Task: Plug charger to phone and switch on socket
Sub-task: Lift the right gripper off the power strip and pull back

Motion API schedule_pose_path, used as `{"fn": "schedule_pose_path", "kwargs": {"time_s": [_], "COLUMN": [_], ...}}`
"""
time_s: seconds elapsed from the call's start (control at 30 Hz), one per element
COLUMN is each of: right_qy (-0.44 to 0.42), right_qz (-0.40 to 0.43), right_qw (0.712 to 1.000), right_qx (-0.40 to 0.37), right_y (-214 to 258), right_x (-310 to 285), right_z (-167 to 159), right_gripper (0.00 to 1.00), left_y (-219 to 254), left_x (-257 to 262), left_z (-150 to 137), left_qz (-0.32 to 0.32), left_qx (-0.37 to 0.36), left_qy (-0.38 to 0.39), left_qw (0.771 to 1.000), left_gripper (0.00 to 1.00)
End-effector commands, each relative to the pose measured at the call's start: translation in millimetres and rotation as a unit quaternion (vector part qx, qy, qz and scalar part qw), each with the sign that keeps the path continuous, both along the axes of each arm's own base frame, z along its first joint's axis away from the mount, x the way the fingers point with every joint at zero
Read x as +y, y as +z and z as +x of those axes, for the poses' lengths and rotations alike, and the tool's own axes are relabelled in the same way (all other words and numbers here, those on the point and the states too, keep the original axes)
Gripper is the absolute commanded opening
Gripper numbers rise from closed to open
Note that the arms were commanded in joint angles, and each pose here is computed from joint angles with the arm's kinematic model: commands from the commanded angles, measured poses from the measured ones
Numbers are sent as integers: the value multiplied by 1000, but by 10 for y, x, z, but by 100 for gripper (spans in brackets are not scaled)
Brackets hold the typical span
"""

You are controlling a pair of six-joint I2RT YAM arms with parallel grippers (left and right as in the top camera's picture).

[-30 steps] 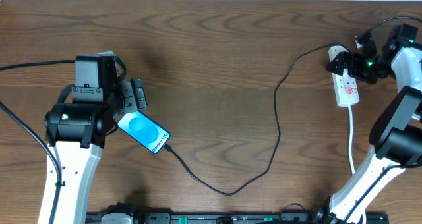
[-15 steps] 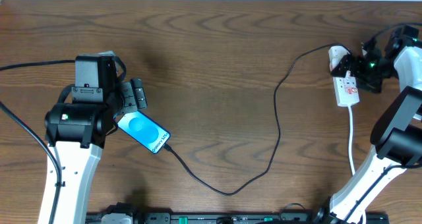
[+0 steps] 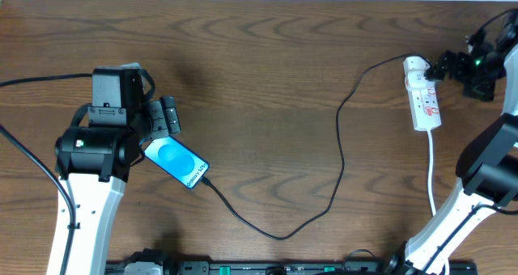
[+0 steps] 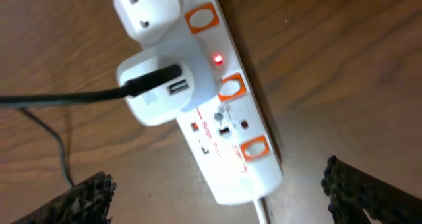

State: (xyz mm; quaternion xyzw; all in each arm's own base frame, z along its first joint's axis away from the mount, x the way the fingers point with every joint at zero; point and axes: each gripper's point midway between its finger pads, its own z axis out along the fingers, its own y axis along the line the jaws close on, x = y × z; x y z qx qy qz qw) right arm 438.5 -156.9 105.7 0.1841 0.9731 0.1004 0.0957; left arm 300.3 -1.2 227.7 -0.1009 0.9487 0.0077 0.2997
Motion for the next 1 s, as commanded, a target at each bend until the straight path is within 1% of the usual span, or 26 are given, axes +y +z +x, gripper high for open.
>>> {"fn": "schedule_pose_path", "kwargs": {"time_s": [0.0,0.17,0.33,0.67,0.8,0.97], "right_qy": [-11,-22,-22,-2,5,16], "right_qz": [-23,-33,-41,-70,-79,-77], "right_qw": [1000,999,999,997,997,997], "right_qx": [-15,-14,-17,-33,-24,-9], "right_y": [241,498,646,982,1005,924], "right_x": [-69,-70,-65,125,189,287], "right_z": [69,31,-33,-119,-173,-192], "right_gripper": [99,99,99,99,99,99], "left_y": [62,62,62,62,62,62], "left_x": [21,21,21,21,21,21], "left_z": [17,17,17,17,17,17], "left_qz": [12,12,12,12,12,12], "left_qx": [-7,-7,-7,-7,-7,-7], "left_qy": [-2,-2,-2,-2,-2,-2], "left_qw": [1000,1000,1000,1000,1000,1000], "left_gripper": [93,93,93,93,93,93]}}
